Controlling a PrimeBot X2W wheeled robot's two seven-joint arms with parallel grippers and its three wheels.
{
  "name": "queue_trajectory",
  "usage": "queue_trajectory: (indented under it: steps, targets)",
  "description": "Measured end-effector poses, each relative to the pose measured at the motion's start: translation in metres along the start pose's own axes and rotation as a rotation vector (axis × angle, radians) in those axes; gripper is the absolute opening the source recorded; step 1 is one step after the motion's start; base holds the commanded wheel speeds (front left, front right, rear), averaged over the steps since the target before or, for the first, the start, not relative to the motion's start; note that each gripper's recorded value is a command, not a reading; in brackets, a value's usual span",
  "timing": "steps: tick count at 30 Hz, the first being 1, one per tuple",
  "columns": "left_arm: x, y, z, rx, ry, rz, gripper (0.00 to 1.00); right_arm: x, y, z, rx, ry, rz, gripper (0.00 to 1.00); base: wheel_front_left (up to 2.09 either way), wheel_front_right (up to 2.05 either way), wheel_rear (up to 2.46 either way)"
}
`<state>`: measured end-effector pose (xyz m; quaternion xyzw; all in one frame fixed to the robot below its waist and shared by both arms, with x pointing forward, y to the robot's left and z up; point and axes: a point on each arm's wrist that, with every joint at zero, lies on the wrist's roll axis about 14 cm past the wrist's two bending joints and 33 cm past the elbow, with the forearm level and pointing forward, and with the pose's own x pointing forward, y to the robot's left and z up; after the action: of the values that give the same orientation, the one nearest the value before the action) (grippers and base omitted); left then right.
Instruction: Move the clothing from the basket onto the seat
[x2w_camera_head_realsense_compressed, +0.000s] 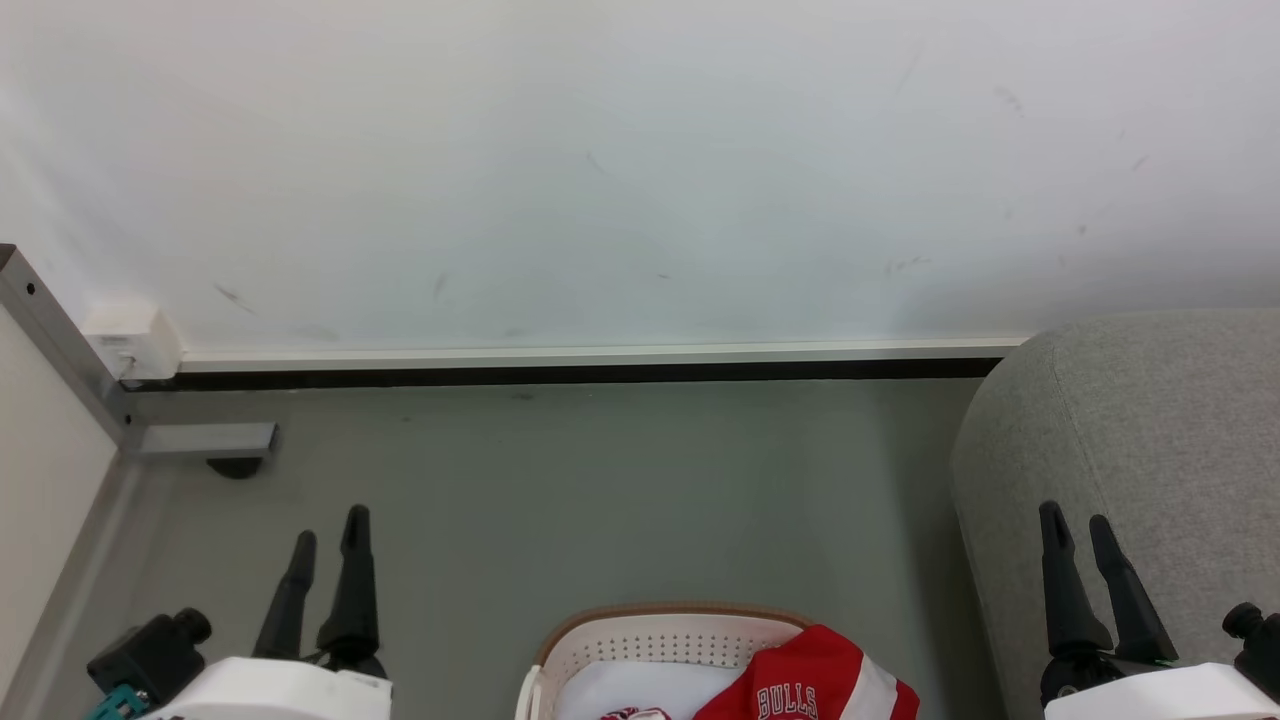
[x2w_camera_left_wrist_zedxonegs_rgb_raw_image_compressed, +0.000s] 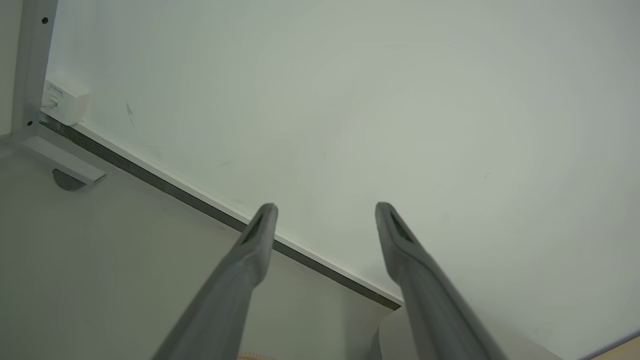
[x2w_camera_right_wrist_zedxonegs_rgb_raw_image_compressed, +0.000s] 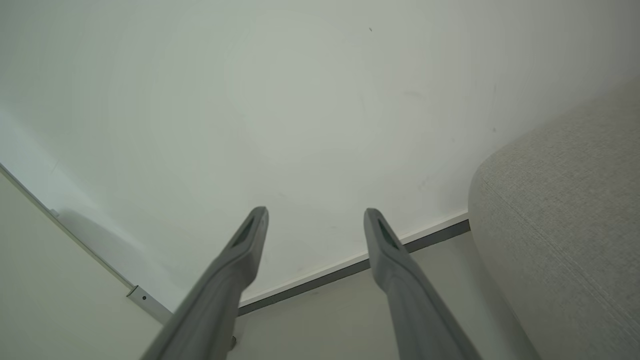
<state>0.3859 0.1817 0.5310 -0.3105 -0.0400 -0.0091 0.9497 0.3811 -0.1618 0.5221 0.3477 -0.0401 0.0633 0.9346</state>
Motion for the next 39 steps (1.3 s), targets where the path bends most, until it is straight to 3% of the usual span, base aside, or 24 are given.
queue_trajectory:
  steps: [12, 39]
  targets:
    - [-0.002, -0.006, -0.003, 0.162, -0.005, -0.034, 1.0, 0.001, 0.004, 0.002, -0.137, -0.008, 0.019, 1.0, 0.0, 0.0, 0.0]
    - [-0.006, -0.013, -0.014, 0.402, 0.004, -0.097, 1.0, 0.001, 0.003, -0.012, -0.345, 0.029, 0.024, 1.0, 0.0, 0.0, 0.0]
